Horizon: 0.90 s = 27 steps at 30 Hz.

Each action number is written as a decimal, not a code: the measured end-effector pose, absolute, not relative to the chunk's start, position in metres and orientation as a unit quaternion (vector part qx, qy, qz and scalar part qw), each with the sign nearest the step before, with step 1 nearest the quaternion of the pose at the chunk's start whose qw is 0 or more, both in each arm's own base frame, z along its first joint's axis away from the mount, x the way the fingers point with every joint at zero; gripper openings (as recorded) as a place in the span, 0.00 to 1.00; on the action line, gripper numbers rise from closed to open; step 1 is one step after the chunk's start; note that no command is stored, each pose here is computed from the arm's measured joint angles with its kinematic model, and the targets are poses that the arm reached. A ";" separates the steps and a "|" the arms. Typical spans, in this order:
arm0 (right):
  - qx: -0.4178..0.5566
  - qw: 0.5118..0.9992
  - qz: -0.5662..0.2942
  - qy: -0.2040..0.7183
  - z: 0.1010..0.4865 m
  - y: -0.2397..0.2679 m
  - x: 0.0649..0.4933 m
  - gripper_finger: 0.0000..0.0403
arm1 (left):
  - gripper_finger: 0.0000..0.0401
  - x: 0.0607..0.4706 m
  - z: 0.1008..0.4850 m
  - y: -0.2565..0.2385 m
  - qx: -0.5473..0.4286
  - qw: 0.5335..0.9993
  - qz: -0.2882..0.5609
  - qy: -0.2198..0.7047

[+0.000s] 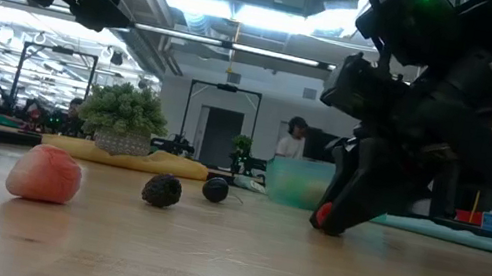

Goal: Pick and placing Produce into tupperware
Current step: Put the red raspberry into the blue bin

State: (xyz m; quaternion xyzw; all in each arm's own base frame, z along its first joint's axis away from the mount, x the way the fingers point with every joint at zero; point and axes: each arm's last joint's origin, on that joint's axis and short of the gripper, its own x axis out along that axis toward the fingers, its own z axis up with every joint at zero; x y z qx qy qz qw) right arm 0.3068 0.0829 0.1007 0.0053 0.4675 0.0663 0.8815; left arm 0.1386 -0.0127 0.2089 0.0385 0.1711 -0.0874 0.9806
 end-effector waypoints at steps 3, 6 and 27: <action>0.016 0.882 0.063 0.467 0.101 0.080 0.308 0.28 | 0.74 0.139 0.209 -0.013 0.039 0.981 -0.087 0.171; 0.024 0.884 0.065 0.463 0.106 0.077 0.308 0.27 | 0.74 0.139 0.209 -0.013 0.039 0.981 -0.087 0.171; -0.009 0.940 -0.015 0.341 0.229 0.011 0.260 0.25 | 0.74 0.138 0.208 -0.013 0.042 0.980 -0.086 0.174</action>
